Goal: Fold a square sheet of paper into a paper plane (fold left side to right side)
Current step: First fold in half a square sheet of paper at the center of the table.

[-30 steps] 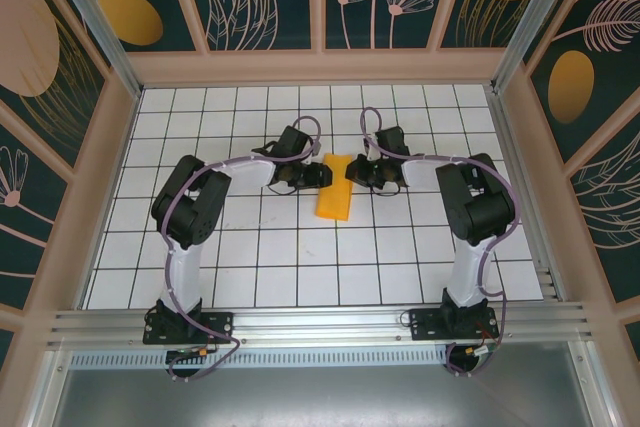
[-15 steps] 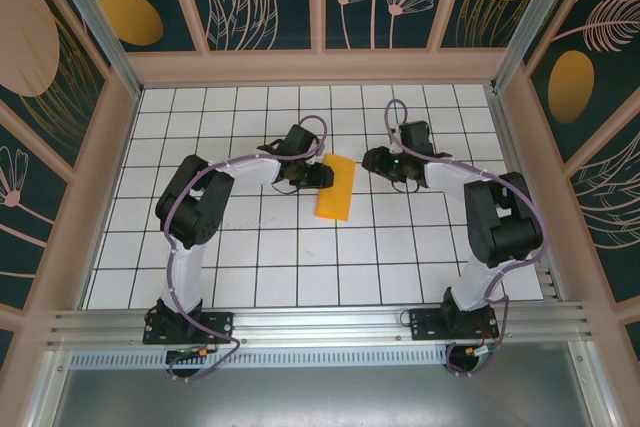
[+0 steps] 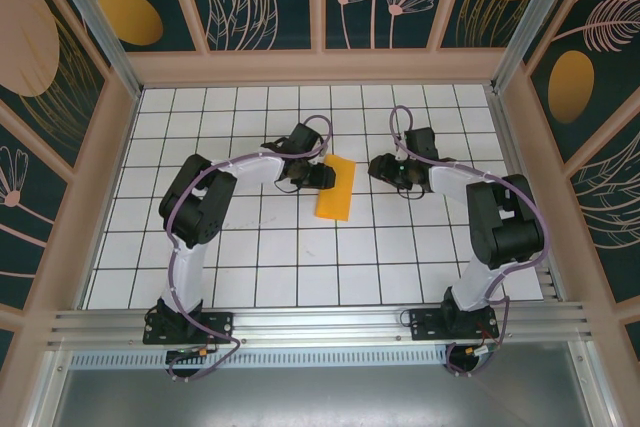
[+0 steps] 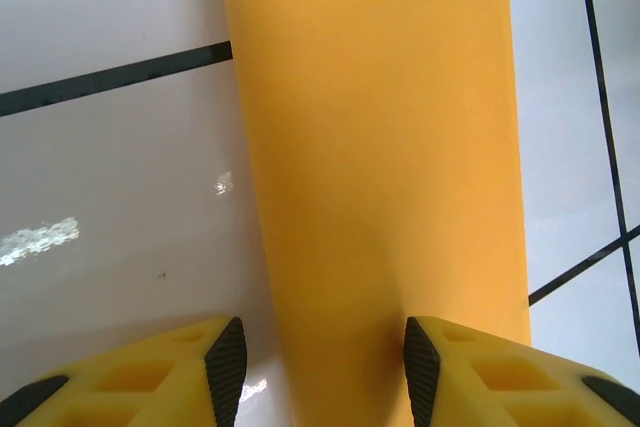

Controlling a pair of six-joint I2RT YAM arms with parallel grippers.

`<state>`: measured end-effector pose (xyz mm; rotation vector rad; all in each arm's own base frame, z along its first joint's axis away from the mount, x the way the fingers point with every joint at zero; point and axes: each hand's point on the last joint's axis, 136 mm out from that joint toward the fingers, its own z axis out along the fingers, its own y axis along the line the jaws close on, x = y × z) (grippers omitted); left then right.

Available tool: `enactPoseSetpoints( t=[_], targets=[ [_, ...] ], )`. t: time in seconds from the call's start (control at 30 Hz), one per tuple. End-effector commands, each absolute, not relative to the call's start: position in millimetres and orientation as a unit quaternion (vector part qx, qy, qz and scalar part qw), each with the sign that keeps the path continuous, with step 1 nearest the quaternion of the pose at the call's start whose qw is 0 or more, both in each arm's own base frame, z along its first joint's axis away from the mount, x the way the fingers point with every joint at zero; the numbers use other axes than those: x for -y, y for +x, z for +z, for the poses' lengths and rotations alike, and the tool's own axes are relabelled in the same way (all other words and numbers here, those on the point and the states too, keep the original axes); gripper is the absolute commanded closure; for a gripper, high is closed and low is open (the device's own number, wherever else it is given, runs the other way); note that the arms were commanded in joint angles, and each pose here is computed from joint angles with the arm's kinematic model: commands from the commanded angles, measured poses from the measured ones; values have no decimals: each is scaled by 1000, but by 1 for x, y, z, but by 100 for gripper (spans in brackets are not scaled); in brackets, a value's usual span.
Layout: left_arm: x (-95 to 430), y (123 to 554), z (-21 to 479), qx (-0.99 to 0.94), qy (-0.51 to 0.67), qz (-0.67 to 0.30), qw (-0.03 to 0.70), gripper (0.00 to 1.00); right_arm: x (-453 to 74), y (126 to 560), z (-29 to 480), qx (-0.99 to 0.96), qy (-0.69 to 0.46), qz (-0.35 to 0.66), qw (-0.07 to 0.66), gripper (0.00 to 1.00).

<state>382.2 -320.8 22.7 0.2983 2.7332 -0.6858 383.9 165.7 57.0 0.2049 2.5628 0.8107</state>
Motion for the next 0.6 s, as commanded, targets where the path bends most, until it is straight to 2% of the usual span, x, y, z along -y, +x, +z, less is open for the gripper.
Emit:
enactPoseSetpoints(
  t=[0.0,0.33,0.57],
  targets=[
    [323,372,-4,-960,118,-224,123,51,-168,379,61,-925,67,302,222,53],
    [324,371,-9,-961,121,-220,118,50,-178,376,61,-923,60,313,216,53],
    [325,370,-11,-961,124,-219,116,50,-204,375,59,-919,43,336,200,59]
  ],
)
